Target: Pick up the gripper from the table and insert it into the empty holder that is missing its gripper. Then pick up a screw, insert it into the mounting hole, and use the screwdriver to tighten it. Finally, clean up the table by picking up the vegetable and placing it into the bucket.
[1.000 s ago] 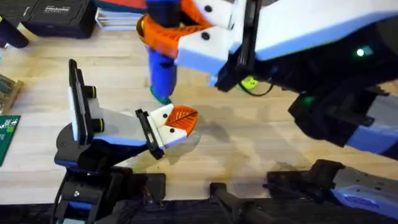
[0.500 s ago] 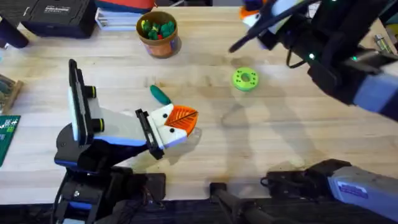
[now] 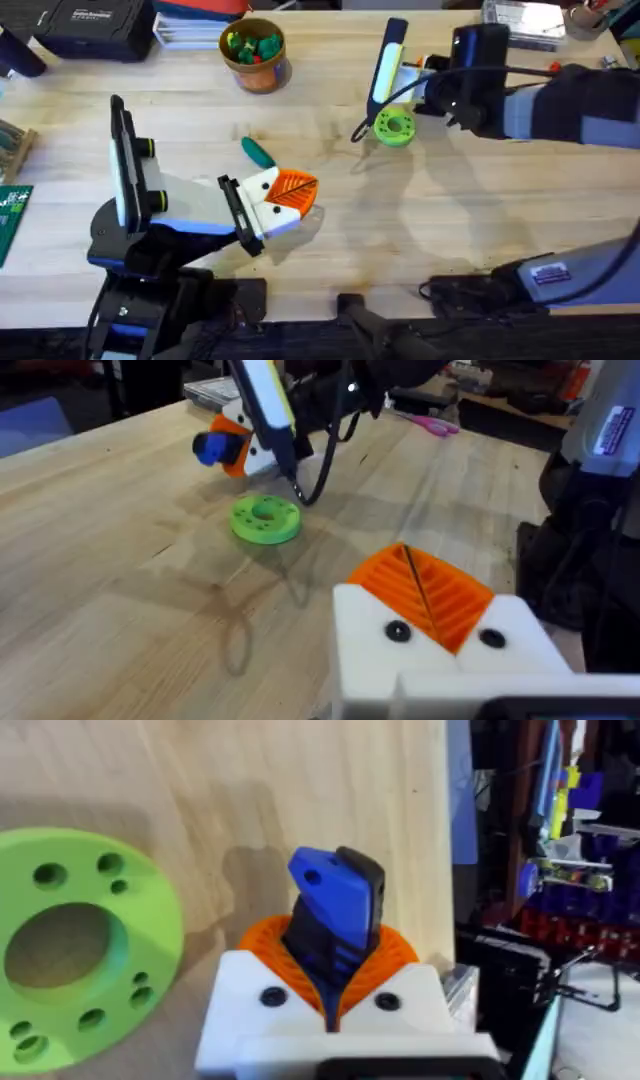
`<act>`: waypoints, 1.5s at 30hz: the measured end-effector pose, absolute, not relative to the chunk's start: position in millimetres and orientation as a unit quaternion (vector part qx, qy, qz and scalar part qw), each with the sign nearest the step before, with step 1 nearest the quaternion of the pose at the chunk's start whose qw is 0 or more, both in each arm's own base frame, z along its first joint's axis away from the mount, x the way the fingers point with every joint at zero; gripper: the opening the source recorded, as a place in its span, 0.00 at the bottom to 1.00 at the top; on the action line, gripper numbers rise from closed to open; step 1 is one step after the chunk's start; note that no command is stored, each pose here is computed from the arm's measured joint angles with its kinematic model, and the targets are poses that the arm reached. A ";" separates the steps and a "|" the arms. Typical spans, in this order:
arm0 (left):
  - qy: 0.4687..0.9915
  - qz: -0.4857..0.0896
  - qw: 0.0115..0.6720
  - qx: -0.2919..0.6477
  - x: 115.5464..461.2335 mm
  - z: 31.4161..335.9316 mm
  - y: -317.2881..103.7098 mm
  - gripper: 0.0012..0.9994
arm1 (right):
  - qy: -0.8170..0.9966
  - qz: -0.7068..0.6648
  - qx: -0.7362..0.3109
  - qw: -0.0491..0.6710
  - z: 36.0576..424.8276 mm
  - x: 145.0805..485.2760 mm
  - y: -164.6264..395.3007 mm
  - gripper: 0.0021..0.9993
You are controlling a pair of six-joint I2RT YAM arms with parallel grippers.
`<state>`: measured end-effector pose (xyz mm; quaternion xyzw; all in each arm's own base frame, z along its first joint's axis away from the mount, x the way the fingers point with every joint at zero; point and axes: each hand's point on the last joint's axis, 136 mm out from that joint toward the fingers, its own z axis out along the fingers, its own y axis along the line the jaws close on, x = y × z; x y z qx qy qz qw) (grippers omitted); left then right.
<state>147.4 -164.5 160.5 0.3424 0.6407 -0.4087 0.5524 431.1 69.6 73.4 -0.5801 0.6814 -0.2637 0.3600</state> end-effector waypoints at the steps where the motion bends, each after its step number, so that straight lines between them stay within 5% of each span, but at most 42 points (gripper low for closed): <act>1: 0.641 -0.409 0.552 0.342 147.4 160.5 -164.5 0.01 | 0.686 -0.261 -0.579 0.355 68.3 430.7 68.8 0.04; 8: 0.641 -0.409 0.552 0.342 147.3 160.5 -164.5 0.01 | 0.725 -0.243 -0.532 0.364 66.7 431.1 66.1 0.39; 13: 0.641 -0.409 0.553 0.342 147.4 160.5 -164.5 0.01 | 0.748 -0.230 -0.503 0.367 76.4 430.4 64.8 0.96; 20: 0.641 -0.409 0.553 0.343 147.4 160.6 -164.5 0.01 | 0.778 -0.204 -0.460 0.376 89.2 419.6 67.6 0.99; 27: 0.640 -0.408 0.553 0.343 147.4 160.6 -164.5 0.02 | 0.802 -0.177 -0.349 0.450 163.0 400.0 61.1 0.99; 28: 0.640 -0.407 0.554 0.344 147.4 160.6 -164.5 0.16 | 0.807 -0.168 -0.333 0.459 172.2 393.8 60.8 0.99; 29: 0.640 -0.408 0.554 0.344 147.4 160.6 -164.5 0.61 | 0.812 -0.129 -0.299 0.484 198.9 371.0 66.7 0.99; 31: 0.640 -0.408 0.553 0.343 147.4 160.6 -164.5 0.93 | 0.808 -0.094 -0.294 0.503 215.9 354.0 78.4 0.99; 40: 0.643 -0.388 0.576 0.324 158.2 166.7 -159.3 0.99 | 0.763 0.006 -0.318 0.562 261.0 311.8 127.5 0.99; 45: 0.728 -0.358 0.543 0.216 175.1 160.7 -138.2 0.99 | 0.758 0.025 -0.336 0.559 259.4 304.4 143.1 1.00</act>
